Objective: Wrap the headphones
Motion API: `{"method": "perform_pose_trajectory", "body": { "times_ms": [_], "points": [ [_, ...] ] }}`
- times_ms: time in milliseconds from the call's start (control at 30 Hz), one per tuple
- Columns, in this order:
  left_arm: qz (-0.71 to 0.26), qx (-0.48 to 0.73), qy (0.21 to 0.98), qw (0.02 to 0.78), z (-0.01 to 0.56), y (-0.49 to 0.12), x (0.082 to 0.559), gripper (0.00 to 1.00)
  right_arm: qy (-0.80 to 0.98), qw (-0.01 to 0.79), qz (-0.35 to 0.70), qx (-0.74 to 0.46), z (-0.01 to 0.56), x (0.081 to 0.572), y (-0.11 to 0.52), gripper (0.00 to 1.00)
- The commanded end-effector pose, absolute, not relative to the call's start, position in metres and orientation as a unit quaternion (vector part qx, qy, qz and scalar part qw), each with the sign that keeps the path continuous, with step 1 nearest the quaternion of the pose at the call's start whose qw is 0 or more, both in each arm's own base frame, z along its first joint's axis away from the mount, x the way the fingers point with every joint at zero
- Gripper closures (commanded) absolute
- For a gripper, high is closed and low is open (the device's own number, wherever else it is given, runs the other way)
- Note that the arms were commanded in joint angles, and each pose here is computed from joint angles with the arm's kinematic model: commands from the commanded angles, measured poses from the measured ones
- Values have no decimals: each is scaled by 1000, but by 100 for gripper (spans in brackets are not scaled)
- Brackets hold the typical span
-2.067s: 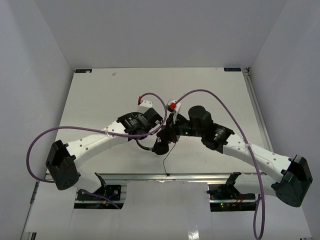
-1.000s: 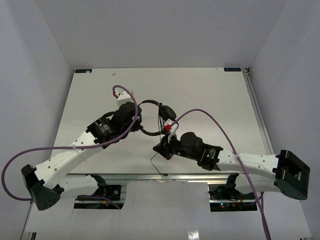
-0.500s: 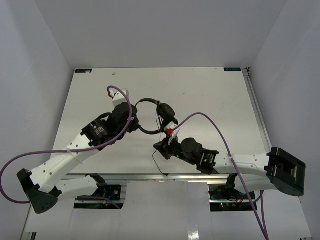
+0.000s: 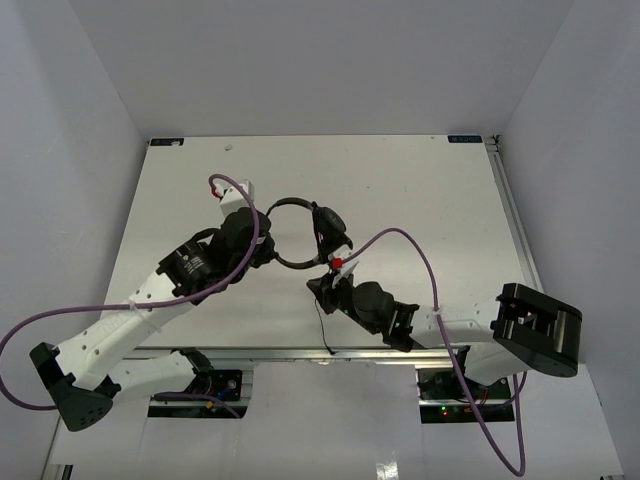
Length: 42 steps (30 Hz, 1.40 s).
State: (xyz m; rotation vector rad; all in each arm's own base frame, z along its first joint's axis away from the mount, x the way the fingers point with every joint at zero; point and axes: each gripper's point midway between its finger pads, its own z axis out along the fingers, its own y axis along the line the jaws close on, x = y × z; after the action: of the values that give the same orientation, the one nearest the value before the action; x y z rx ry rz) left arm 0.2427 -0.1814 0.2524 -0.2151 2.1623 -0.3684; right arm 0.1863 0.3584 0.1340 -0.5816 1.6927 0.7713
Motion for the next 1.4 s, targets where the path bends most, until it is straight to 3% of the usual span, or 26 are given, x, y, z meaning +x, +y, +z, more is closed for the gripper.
{"method": "perform_pose_trajectory", "body": {
  "times_ms": [0, 567, 900, 1367],
  "points": [
    [-208, -116, 846, 477, 285, -184, 241, 100, 720, 578, 327, -199, 132, 195, 352, 85],
    [-216, -151, 824, 501, 293, -175, 246, 100, 732, 546, 337, -229, 90, 174, 370, 85],
    [-237, -155, 813, 509, 306, -173, 241, 100, 741, 539, 330, -229, 71, 172, 365, 92],
    [-255, -144, 807, 514, 319, -170, 233, 100, 757, 532, 303, -229, 45, 173, 350, 92]
  ]
}}
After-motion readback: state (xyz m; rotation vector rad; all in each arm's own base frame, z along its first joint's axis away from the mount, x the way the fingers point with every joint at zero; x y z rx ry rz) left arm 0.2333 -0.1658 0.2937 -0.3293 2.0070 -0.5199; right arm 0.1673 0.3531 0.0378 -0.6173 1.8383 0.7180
